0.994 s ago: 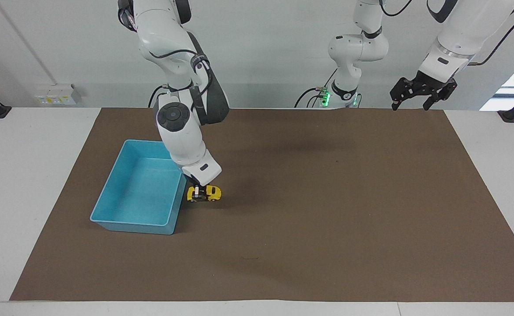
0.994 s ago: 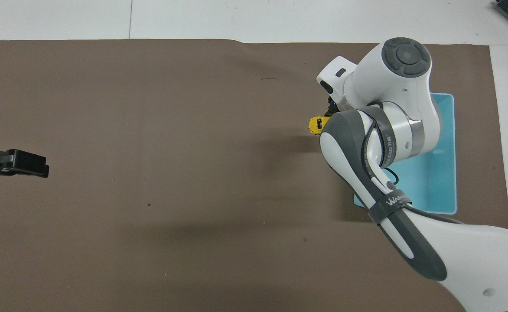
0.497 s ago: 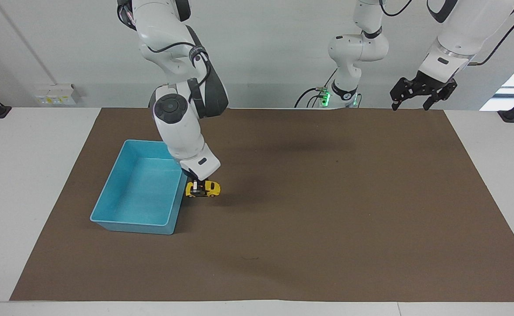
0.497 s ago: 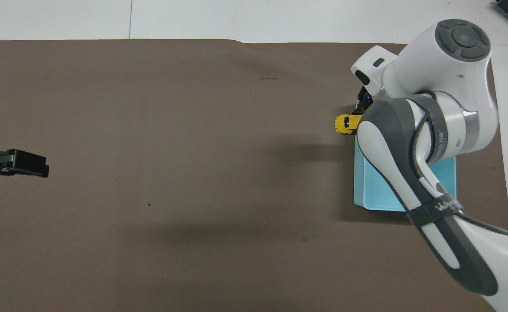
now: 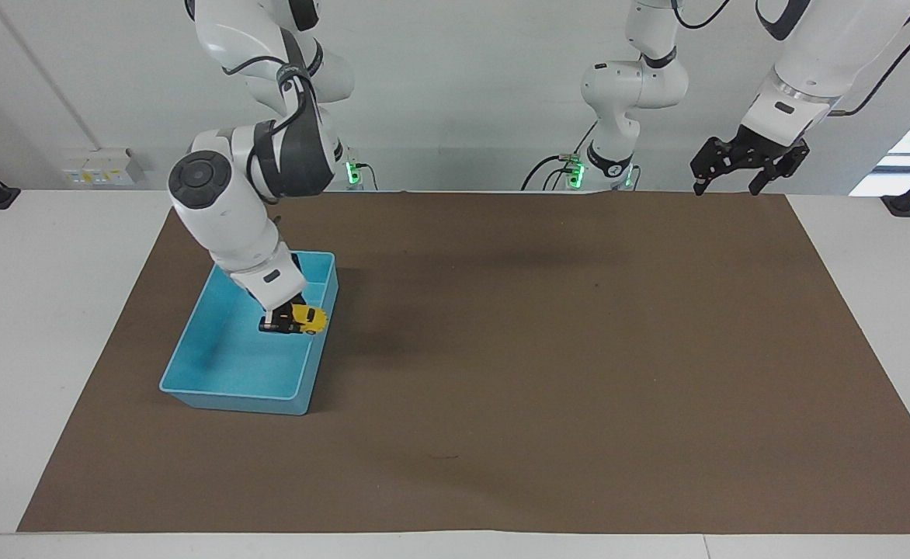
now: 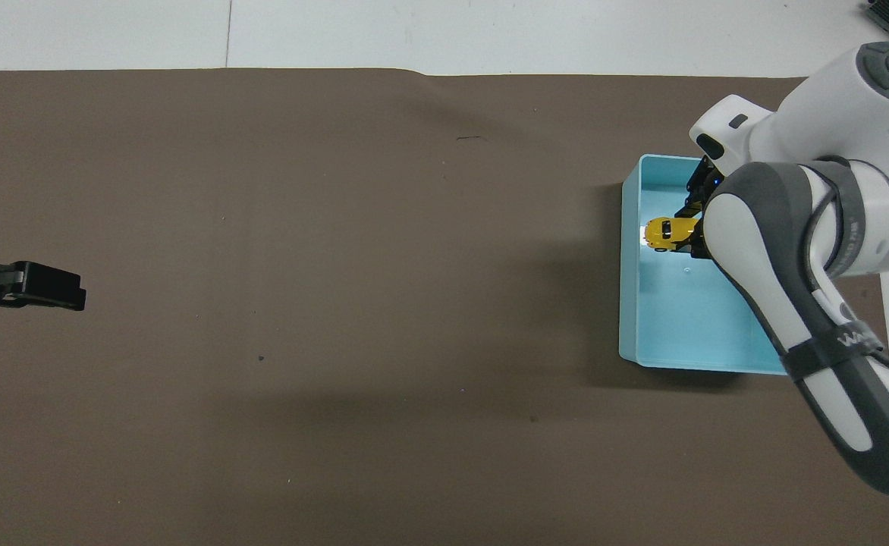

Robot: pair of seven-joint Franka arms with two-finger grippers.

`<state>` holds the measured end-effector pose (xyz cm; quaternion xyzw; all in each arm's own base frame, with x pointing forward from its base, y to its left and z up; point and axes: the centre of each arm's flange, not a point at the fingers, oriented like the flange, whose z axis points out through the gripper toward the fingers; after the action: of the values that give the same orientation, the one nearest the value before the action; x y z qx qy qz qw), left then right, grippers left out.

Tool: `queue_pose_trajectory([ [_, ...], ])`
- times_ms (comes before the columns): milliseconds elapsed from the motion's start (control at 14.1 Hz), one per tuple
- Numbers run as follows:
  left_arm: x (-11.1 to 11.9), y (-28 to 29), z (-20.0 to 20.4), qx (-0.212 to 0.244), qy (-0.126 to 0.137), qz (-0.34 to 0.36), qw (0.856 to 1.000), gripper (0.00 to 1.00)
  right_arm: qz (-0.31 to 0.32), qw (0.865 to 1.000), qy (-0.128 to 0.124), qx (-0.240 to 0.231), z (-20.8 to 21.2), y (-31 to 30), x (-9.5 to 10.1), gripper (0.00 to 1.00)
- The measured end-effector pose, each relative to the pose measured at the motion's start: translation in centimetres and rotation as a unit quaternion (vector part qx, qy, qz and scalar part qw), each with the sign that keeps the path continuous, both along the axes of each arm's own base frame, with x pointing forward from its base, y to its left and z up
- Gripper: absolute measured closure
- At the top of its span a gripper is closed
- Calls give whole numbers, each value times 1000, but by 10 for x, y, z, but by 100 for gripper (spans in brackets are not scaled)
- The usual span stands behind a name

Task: Wind up and store yellow beetle car
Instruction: 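Lift the car with the right gripper into the blue box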

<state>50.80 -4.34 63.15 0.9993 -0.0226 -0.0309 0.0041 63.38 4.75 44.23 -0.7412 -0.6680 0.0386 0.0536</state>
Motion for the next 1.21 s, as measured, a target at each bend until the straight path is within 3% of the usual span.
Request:
queue_pose_trajectory([
  [284,0,0,0,0,0,0,1000,0,4,1000,-4,-1,-14,-18,-19,56],
  [781,0,0,0,0,0,0,1000,0,9,999,-38,-13,-46,-49,-55,56],
  [1206,0,0,0,0,0,0,1000,0,16,998,-61,-19,-72,-62,-66,56],
])
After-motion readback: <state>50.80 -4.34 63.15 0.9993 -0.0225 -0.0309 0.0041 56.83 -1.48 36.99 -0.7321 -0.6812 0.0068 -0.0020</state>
